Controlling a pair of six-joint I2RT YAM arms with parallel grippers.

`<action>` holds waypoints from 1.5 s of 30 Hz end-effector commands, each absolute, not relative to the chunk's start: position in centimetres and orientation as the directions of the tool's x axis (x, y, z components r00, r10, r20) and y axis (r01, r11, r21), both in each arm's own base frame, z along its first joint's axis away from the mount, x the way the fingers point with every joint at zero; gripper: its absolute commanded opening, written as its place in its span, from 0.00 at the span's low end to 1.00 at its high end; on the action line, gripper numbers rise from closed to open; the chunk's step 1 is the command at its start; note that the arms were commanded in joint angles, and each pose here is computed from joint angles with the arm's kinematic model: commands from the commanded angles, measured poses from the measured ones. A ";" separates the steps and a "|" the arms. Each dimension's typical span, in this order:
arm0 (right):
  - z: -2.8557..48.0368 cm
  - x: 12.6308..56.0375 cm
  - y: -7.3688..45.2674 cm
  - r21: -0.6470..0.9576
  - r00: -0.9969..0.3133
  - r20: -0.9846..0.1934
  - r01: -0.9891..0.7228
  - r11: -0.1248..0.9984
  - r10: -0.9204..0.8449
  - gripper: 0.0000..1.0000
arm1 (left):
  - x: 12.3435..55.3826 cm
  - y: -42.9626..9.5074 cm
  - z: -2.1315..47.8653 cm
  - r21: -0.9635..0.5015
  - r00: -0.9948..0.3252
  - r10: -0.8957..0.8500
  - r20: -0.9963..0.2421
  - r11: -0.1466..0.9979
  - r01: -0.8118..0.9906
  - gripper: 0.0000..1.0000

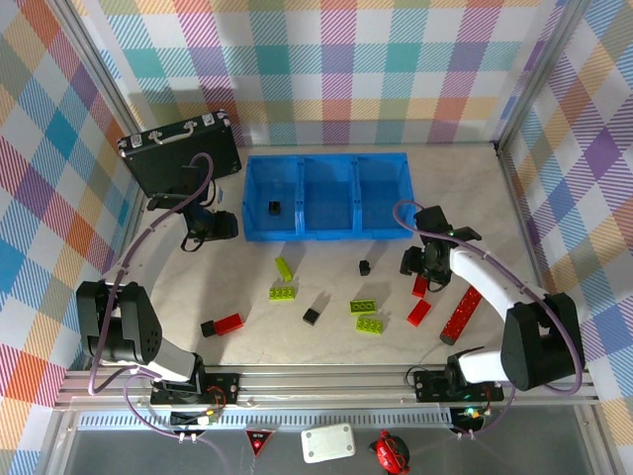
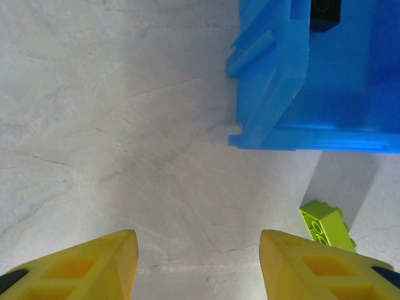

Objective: Sort the legos into containers by color
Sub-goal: Pick up the lego from the middle-right of the table.

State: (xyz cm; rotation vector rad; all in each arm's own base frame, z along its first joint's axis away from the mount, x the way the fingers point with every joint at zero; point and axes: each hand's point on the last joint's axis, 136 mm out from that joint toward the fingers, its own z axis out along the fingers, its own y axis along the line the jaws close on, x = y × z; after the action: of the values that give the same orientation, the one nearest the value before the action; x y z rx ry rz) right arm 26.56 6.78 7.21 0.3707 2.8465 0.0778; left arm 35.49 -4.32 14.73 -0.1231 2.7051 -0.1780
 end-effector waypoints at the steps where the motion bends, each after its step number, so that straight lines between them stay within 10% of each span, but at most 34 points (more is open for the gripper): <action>1: 6.1 26.5 6.3 0.074 -0.920 -0.254 0.288 0.955 0.298 0.62 | 36.0 -3.8 15.5 -0.138 -0.891 -0.108 -0.442 0.989 -0.051 0.54; 45: 4.7 26.3 5.9 0.049 -0.927 -0.239 0.286 0.957 0.289 0.36 | 36.0 -3.3 13.6 -0.099 -0.926 -0.092 -0.367 0.993 -0.059 0.54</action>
State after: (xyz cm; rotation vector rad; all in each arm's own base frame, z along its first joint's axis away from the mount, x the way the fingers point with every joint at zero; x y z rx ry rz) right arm 25.92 6.15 3.34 0.4295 2.8860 0.0171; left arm 35.69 -4.09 12.68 -0.1126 2.7717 -0.1499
